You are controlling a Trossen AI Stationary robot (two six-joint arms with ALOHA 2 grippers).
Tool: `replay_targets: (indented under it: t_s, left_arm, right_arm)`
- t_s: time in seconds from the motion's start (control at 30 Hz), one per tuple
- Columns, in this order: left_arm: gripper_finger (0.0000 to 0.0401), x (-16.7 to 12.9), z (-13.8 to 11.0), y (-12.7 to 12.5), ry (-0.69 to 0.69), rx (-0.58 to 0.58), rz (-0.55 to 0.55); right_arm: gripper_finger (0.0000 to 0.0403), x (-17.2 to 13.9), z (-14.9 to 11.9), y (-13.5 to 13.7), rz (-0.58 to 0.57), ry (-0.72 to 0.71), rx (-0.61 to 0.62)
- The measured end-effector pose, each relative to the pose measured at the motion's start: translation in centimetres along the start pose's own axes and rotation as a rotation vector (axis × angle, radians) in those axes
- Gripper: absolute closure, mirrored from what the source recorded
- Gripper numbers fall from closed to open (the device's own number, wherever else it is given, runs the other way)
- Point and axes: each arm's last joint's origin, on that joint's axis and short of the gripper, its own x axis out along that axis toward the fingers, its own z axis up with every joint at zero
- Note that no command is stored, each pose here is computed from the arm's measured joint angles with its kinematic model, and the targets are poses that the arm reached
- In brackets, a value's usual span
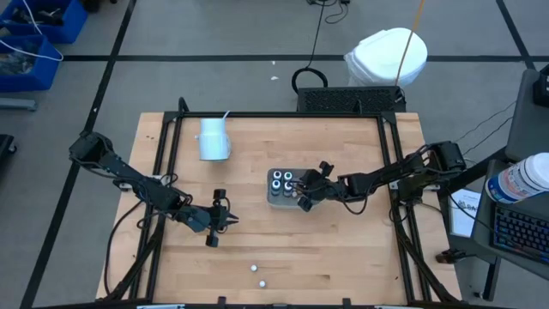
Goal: Pick & Place food coloring
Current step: Put the small orange food coloring bottle into the white container, then put the small purple food coloring bottle into the white container
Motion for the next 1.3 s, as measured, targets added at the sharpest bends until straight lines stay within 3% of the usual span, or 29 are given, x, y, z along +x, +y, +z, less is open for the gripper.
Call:
replay_targets:
  t_s: [0.27, 0.7, 0.9, 1.07, 1.2, 1.3]
  left_arm:
    - [0.0359, 0.0, 0.0, 0.0, 0.0, -0.004, 0.0]
    - [0.0359, 0.0, 0.1, 0.1, -0.013, -0.008, 0.05]
    - [0.0359, 0.0, 0.9, 0.2, -0.091, -0.003, 0.084]
    - [0.0359, -0.1, 1.2, 0.2, -0.119, 0.042, 0.091]
    - [0.0359, 0.0, 1.4, 0.5, -0.125, 0.153, 0.11]
    - [0.0359, 0.1, 1.4, 0.8, -0.125, 0.13, 0.119]
  right_arm:
    - [0.031, -1.7, 1.1, -0.3, 0.054, -0.035, -0.038]
    - [0.0311, -7.7, 4.6, -1.8, 0.125, -0.224, -0.119]
    - [0.0331, -11.3, 5.6, -2.0, 0.3, -0.328, -0.247]
    - [0.0373, -14.0, 5.5, -2.9, 0.359, -0.367, -0.326]
    - [0.0399, -15.1, 4.5, -3.8, 0.47, -0.462, -0.359]
    - [0.0395, -15.2, 3.0, -4.7, 0.521, -0.541, -0.337]
